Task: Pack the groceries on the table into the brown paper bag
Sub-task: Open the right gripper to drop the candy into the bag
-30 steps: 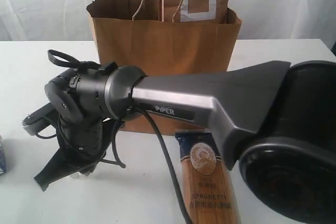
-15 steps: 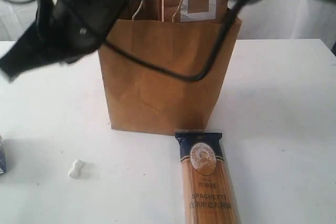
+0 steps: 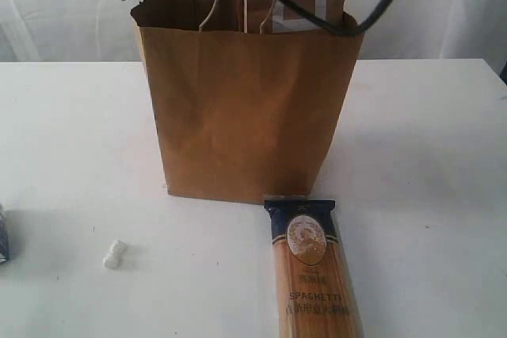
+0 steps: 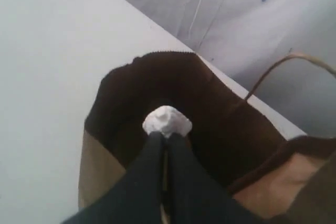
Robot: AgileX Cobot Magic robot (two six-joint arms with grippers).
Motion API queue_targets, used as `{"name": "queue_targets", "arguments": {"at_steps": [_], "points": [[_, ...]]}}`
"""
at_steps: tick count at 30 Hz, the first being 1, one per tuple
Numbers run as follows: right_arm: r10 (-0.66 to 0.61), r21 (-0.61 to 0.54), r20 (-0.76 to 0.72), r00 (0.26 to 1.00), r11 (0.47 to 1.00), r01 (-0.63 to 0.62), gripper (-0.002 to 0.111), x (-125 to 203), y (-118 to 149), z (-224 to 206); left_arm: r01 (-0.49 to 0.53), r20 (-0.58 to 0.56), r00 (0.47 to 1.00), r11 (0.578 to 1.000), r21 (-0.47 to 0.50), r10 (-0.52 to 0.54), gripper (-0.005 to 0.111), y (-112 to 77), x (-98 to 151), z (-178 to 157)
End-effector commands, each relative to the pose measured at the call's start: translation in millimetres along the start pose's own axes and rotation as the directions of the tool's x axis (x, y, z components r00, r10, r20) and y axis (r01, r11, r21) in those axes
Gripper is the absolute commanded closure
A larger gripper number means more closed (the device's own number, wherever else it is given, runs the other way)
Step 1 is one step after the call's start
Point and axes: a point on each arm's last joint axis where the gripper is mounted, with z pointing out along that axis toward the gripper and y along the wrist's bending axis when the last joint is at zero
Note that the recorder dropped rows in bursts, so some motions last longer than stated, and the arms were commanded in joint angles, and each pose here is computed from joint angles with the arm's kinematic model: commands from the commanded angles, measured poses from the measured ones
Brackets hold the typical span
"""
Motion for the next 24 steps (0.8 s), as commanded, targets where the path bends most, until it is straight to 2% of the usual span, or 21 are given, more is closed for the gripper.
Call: {"name": "queue_targets", "arguments": {"at_steps": [1,7,12,14,19,24], "points": [[-0.003,-0.020,0.106,0.994,1.000,0.005,0.104,-7,2,8,0.010,0.002,1.000,1.000,0.008,-0.010,0.107,-0.3,1,0],[-0.070,0.024,0.051,0.996,0.997,0.069,0.093,5,4,35,0.010,0.002,1.000,1.000,0.008,-0.010,0.107,-0.3,1,0],[-0.014,0.034,0.023,1.000,0.999,0.013,0.073,10,2,40,0.010,0.002,1.000,1.000,0.008,-0.010,0.107,-0.3,1,0],[-0.005,0.036,0.022,1.000,0.999,0.004,0.069,9,2,39,0.010,0.002,1.000,1.000,0.008,-0.010,0.107,-0.3,1,0],[0.039,0.014,0.005,0.999,0.999,-0.039,0.069,6,4,22,0.010,0.002,1.000,1.000,0.008,-0.010,0.107,-0.3,1,0],[0.103,-0.080,0.049,0.994,0.992,-0.098,0.069,-8,16,-17,0.010,0.002,1.000,1.000,0.008,-0.010,0.107,-0.3,1,0]]}}
